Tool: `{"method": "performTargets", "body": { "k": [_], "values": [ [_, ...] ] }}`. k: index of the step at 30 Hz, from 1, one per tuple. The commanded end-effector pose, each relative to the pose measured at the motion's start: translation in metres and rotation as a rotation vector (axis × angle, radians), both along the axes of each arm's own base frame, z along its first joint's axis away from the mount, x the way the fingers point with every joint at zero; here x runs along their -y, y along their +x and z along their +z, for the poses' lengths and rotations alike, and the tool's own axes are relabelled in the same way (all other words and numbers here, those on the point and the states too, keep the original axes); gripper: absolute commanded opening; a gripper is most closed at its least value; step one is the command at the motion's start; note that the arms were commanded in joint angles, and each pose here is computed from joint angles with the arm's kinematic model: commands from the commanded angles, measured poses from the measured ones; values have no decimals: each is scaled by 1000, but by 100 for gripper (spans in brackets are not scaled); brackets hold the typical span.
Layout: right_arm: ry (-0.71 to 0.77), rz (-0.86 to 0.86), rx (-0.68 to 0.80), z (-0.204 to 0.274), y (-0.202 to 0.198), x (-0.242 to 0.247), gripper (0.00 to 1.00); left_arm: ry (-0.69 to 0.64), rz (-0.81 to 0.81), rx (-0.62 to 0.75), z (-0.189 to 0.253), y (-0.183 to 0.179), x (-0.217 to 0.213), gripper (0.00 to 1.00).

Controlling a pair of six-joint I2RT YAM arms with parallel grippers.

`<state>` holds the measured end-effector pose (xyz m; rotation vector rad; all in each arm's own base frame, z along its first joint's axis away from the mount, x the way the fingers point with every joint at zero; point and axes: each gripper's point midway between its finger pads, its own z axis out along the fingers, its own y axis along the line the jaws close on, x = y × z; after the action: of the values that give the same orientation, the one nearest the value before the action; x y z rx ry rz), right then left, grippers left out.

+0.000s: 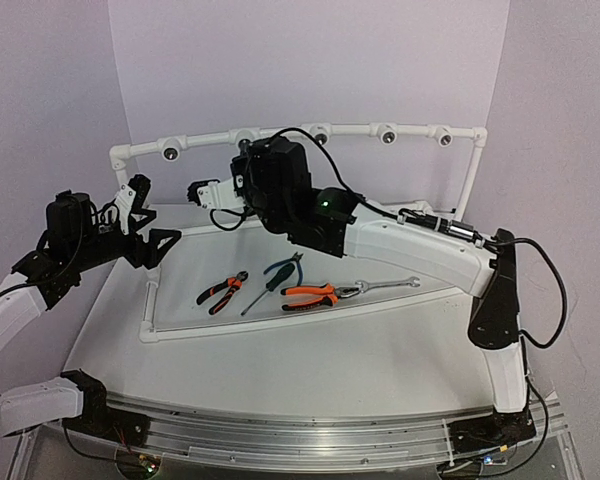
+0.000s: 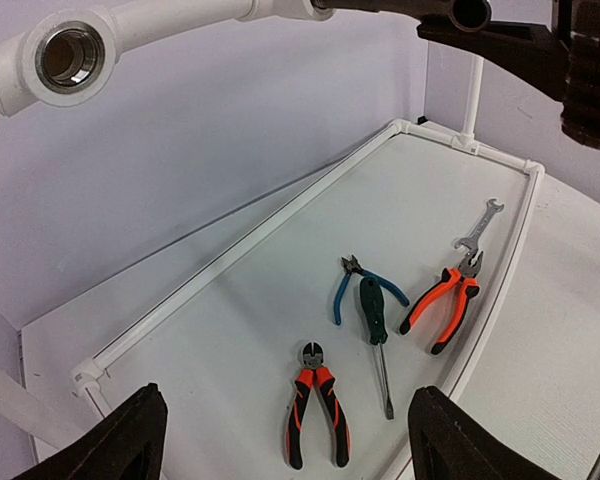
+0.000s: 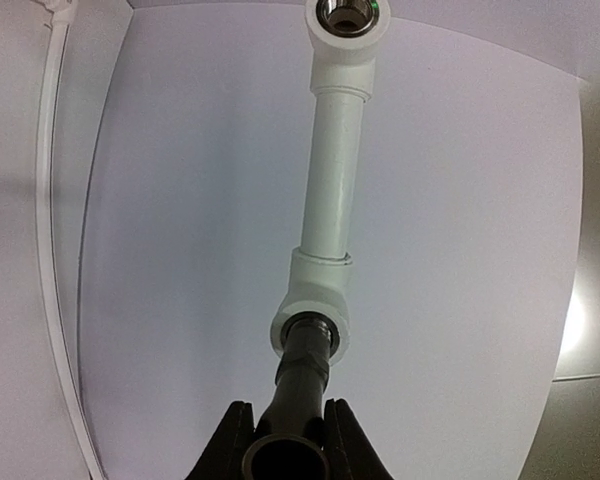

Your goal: Install the water faucets

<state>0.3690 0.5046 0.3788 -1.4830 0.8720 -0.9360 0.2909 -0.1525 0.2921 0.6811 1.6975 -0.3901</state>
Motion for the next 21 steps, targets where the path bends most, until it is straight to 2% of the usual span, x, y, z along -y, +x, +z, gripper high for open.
{"method": "performTargets", "body": {
  "k": [1, 10, 21],
  "values": [
    [252, -20, 62, 39, 4, 3, 18, -3, -13, 41, 6, -1, 1, 85],
    [523, -30, 30, 42, 5, -3, 8, 4, -14, 39, 3, -1, 0, 85],
    [995, -30, -96, 44, 3, 2, 0, 5, -14, 37, 0, -1, 0, 86]
  ]
}}
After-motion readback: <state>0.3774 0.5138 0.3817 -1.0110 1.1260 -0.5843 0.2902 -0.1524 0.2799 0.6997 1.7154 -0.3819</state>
